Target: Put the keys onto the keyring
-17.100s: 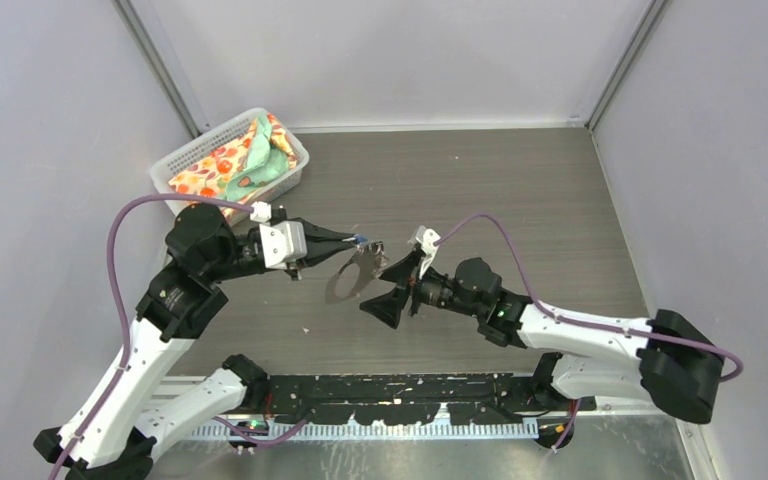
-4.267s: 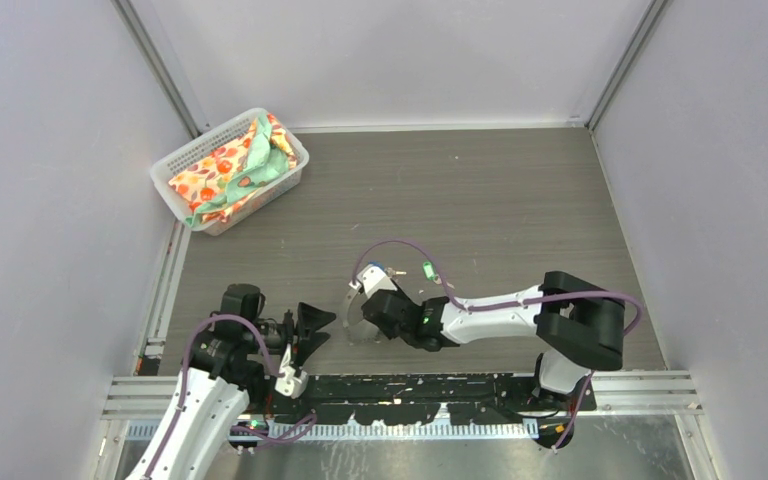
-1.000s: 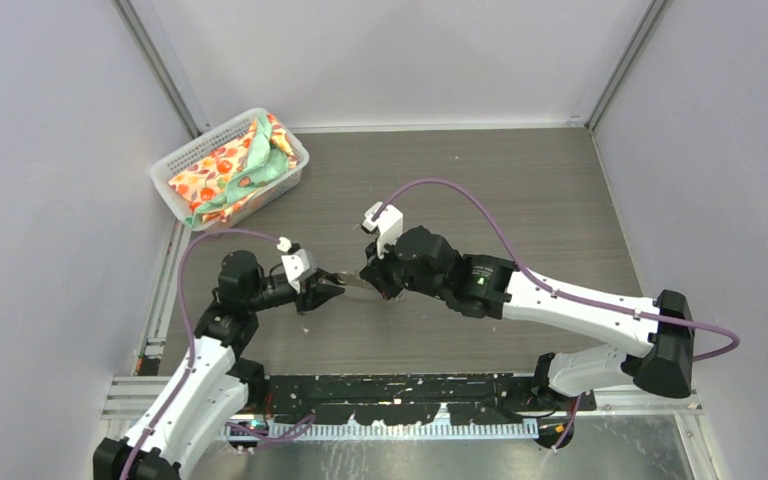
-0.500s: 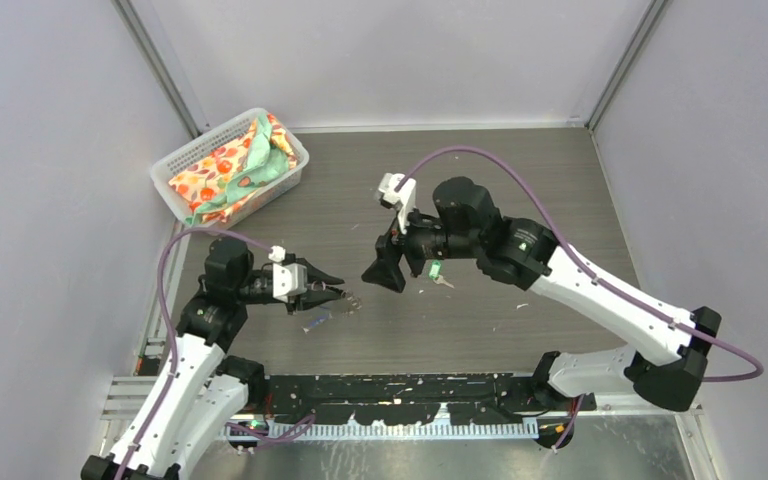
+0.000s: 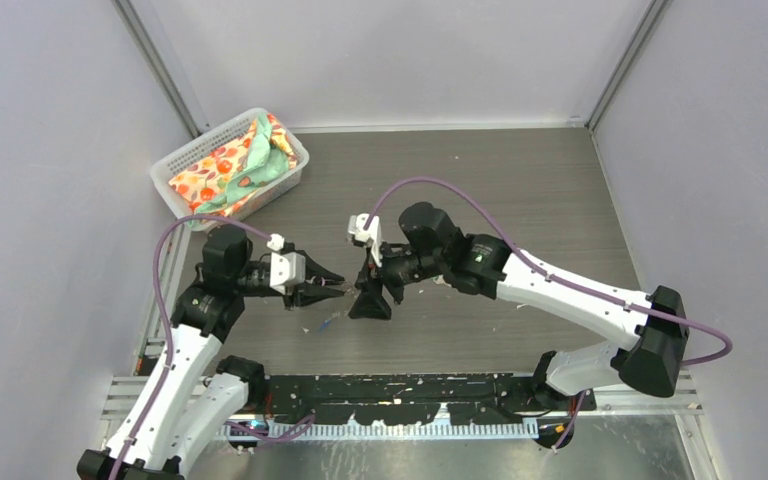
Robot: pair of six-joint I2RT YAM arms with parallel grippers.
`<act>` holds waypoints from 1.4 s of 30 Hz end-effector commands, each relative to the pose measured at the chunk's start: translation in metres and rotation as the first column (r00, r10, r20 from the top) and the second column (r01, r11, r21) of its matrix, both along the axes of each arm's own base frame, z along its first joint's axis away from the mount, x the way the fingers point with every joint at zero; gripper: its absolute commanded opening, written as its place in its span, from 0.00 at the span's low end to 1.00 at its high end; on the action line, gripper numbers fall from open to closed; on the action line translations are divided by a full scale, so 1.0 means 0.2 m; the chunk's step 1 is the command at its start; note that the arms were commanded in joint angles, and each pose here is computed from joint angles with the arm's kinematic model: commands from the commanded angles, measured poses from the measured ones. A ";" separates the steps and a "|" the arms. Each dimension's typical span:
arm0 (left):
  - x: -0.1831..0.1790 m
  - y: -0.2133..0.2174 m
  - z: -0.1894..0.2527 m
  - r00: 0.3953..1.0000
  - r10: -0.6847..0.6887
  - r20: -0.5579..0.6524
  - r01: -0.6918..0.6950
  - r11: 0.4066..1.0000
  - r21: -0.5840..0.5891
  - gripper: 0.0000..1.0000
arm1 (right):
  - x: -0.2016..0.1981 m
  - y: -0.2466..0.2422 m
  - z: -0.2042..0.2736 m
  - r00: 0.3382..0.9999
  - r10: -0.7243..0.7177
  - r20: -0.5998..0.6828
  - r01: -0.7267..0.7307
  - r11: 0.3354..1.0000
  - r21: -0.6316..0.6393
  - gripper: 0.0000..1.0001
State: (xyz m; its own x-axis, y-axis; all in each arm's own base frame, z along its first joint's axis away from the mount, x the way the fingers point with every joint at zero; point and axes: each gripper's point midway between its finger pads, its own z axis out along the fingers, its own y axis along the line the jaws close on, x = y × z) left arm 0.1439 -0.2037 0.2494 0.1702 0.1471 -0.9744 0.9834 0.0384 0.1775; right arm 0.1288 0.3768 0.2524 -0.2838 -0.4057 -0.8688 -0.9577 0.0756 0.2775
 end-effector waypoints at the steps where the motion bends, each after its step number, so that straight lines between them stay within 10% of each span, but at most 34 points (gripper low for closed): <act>1: -0.03 -0.02 0.17 0.999 -0.035 0.037 0.037 0.998 -0.050 0.00 | 0.02 0.10 0.02 0.995 -0.018 0.094 0.009 0.996 0.091 0.69; 7: -0.04 -0.02 0.24 0.998 -0.044 0.048 0.047 0.997 -0.064 0.00 | 0.16 0.18 0.02 0.964 -0.166 0.209 0.121 0.970 0.213 0.65; 13: -0.05 -0.02 0.32 0.998 -0.050 0.045 0.054 0.996 -0.077 0.00 | 0.13 0.23 0.09 0.963 -0.140 0.232 0.058 0.942 0.330 0.07; 16: -0.04 -0.03 0.34 0.999 -0.044 0.031 0.046 0.996 -0.079 0.02 | 0.07 0.23 0.15 0.975 -0.106 0.197 0.022 0.921 0.388 0.01; 20: -0.01 -0.02 0.39 1.000 0.007 -0.006 -0.008 0.996 -0.086 0.84 | 0.02 0.14 0.21 0.976 -0.118 0.183 0.030 0.906 0.422 0.01; 23: -0.03 -0.01 0.46 1.000 0.008 -0.004 -0.009 0.996 -0.083 0.97 | 0.00 0.05 0.24 0.970 -0.150 0.190 0.056 0.903 0.427 0.01; 30: -0.13 0.04 0.43 0.986 -0.036 0.162 0.035 0.999 0.010 0.89 | -0.08 -0.06 0.28 0.974 -0.122 0.190 0.037 0.917 0.397 0.01; 36: -0.04 0.02 0.59 0.962 0.050 0.269 -0.026 0.995 -0.092 0.43 | -0.08 -0.08 0.28 0.970 -0.117 0.213 0.033 0.932 0.360 0.01; 42: -0.13 0.00 0.57 0.991 -0.054 0.124 0.064 0.995 -0.082 0.18 | -0.06 -0.08 0.28 0.967 -0.120 0.224 0.037 0.938 0.345 0.01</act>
